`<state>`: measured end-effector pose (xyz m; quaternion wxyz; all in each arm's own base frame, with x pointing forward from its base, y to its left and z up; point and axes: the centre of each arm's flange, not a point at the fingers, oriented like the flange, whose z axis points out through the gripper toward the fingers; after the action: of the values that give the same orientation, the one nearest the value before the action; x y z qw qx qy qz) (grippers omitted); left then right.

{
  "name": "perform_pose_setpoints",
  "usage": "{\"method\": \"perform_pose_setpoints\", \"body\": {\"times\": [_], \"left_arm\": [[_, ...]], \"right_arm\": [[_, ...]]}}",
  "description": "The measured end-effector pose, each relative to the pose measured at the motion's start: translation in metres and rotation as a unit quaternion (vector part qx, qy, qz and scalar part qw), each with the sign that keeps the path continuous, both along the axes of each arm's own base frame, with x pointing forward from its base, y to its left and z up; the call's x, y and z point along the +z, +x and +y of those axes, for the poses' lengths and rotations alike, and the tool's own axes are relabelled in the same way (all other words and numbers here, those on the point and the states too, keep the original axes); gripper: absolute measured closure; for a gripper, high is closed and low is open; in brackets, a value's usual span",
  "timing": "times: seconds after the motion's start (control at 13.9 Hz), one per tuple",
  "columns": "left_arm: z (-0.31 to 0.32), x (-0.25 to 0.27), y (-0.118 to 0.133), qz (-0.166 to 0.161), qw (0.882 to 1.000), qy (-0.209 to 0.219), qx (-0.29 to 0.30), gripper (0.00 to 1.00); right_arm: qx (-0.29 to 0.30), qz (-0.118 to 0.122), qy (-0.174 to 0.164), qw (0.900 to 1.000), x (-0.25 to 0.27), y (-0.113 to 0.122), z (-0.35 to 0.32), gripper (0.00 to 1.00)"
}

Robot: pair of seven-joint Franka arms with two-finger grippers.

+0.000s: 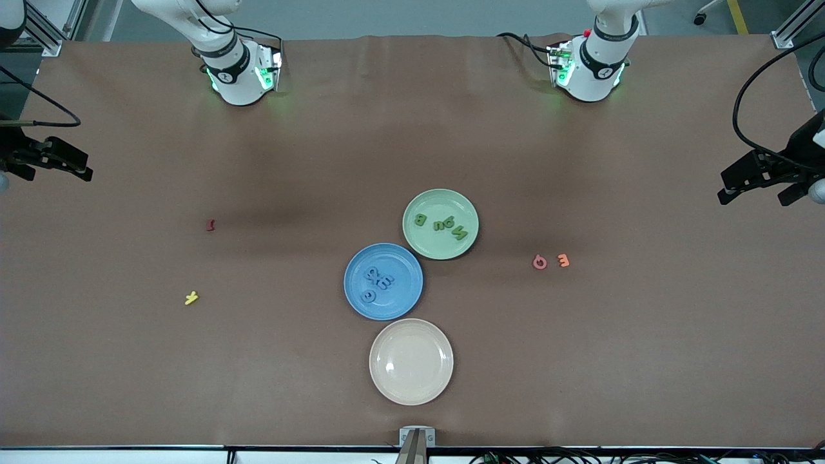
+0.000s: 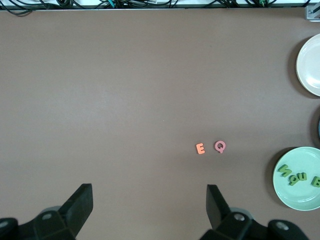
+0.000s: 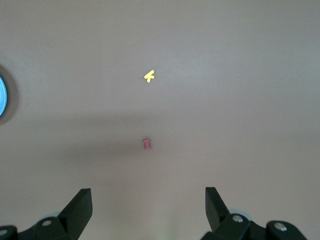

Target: Sort letters by color into matching plates

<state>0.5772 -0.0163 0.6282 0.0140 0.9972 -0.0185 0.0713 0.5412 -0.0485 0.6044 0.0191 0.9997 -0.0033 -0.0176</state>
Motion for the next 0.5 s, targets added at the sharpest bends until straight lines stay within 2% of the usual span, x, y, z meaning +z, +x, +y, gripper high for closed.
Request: {"method": "perform_pose_setpoints", "body": {"times": [0.29, 0.5], "left_arm": [[-0.001, 0.001, 0.0, -0.001, 1.0, 0.001, -0.001, 0.0], [-0.002, 0.001, 0.0, -0.001, 1.0, 0.001, -0.001, 0.0]], "right_arm": [[-0.003, 0.015, 0.001, 1.0, -0.002, -0.004, -0.002, 0.0], [-0.004, 0.008, 0.002, 1.0, 0.009, -0.011, -0.003, 0.0]]}}
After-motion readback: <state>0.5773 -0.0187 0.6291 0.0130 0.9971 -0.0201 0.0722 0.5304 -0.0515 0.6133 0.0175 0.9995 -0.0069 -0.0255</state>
